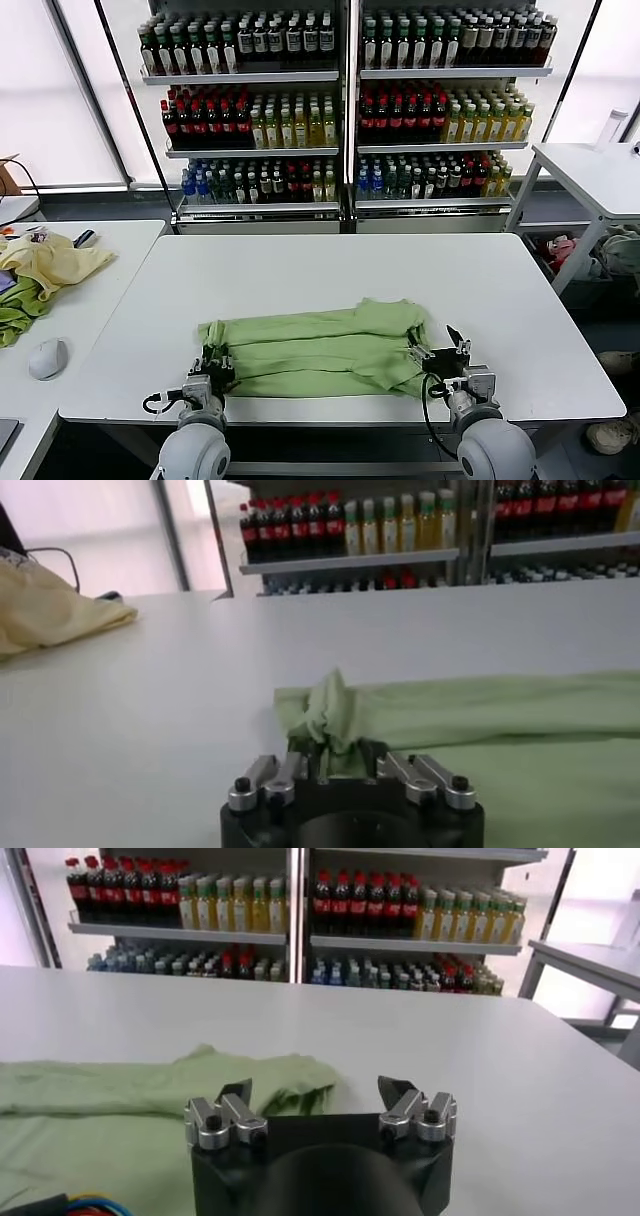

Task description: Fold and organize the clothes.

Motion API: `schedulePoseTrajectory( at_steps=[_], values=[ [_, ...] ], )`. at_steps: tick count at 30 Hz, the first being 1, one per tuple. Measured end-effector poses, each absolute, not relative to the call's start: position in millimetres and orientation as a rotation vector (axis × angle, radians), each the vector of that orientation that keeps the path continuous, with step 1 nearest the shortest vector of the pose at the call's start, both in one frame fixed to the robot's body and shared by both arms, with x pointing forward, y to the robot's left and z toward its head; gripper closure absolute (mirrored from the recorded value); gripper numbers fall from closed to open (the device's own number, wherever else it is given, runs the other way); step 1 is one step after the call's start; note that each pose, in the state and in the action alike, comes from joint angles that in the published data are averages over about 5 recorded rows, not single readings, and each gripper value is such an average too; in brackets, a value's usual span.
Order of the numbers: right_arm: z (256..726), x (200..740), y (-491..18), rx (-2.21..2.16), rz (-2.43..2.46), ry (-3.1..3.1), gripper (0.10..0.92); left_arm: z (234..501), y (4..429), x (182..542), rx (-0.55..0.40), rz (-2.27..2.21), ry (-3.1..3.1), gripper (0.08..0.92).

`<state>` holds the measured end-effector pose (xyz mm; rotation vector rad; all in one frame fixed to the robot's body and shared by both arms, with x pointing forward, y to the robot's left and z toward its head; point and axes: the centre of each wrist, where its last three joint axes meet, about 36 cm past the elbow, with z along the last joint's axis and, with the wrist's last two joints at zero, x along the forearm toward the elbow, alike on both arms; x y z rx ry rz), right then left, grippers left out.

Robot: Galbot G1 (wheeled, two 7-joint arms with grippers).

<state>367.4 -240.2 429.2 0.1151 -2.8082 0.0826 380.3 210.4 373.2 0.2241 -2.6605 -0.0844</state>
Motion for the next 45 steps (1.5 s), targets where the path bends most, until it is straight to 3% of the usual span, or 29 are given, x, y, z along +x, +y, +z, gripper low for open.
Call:
schedulePoseTrajectory(
  at_steps=[8,13,20,25,29,35,45],
  values=[
    [435.0,370.3,-245.9,0.098,0.07,-2.825,0.2,373.7,240.1,395.9,0.253,-0.057,-2.664,0.883],
    [437.1,371.3,-247.7,0.095,0.058,-2.832,0.2,385.6,276.7,409.5,0.308,-0.096,-2.69,0.89],
    [440.9,373.2,-247.1,0.101,0.053,-2.841,0.2,422.6,329.3,426.7,0.402,-0.214,-2.771,0.89],
    [443.3,371.3,-247.6,0.104,0.057,-2.845,0.2,447.0,342.7,428.8,0.399,-0.254,-2.815,0.89],
    [444.6,369.7,-249.2,0.101,0.061,-2.846,0.2,465.0,331.3,422.3,0.315,-0.199,-2.85,0.89],
    [447.3,367.2,-252.7,0.097,0.067,-2.849,0.2,484.1,290.0,407.5,0.109,-0.02,-2.887,0.89],
    [447.9,364.4,-256.8,0.094,0.073,-2.847,0.2,478.1,218.6,401.2,-0.149,0.193,-2.834,0.89]
  ],
)
